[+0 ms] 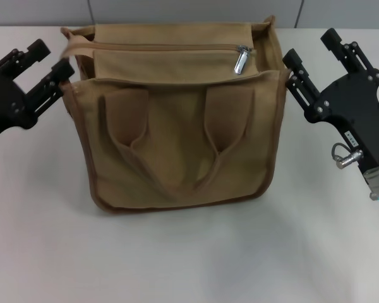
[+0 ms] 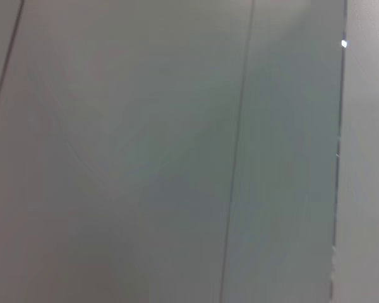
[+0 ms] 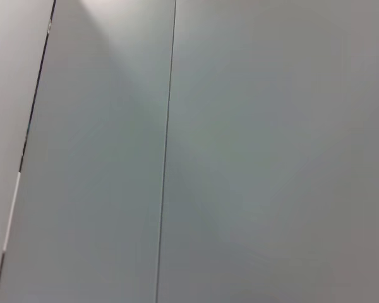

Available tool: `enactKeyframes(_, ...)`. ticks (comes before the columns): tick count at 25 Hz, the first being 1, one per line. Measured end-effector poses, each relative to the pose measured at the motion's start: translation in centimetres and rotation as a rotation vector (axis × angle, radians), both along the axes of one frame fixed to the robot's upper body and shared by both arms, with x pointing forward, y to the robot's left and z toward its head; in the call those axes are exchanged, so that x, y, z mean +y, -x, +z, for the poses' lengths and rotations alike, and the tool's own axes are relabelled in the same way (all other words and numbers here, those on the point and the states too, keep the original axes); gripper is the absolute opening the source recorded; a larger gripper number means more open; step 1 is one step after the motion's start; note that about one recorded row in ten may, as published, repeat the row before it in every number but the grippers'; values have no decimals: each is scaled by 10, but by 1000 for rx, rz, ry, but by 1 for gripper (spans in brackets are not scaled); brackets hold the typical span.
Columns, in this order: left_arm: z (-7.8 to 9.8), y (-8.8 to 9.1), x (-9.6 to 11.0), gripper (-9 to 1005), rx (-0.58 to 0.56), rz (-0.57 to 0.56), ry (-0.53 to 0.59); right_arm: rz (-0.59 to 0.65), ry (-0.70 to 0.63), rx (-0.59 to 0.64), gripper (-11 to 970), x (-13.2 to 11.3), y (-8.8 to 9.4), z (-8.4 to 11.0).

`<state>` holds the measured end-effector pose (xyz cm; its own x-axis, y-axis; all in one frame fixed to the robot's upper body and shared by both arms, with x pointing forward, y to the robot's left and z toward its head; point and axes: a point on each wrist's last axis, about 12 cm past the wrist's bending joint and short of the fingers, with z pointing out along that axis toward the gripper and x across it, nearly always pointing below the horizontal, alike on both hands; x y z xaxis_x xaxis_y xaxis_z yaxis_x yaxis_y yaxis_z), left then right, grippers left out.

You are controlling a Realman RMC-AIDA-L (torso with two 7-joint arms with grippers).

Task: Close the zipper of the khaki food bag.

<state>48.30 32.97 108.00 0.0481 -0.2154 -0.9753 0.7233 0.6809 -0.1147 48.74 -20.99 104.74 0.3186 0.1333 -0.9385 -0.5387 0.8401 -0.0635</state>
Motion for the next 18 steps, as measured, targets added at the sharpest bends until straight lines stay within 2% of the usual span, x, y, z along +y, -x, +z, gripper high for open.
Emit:
enactKeyframes(1, 1, 4, 2, 478, 1, -20, -15, 9, -11, 7, 660, 0, 0, 0)
enactKeyframes(2, 4, 11, 6, 508, -4, -53, -35, 25, -22, 14, 661, 0, 1, 0)
enactKeyframes(4, 5, 15, 8, 567, -11, -64, -37, 60, -36, 28, 662, -2, 2, 0)
enactKeyframes(7, 11, 24, 15, 668, -38, -92, -38, 99, -56, 59, 664, -12, -1, 0)
enactKeyframes(11, 19, 36, 20, 834, -59, -192, -48, 193, -121, 60, 677, -31, 3, 7)
enactKeyframes(15, 16, 43, 14, 834, -29, -306, -96, 320, -169, 77, 698, -58, 9, 19)
enactKeyframes(18, 9, 45, 4, 834, 27, -393, -151, 478, -124, 177, 714, -70, 8, 27)
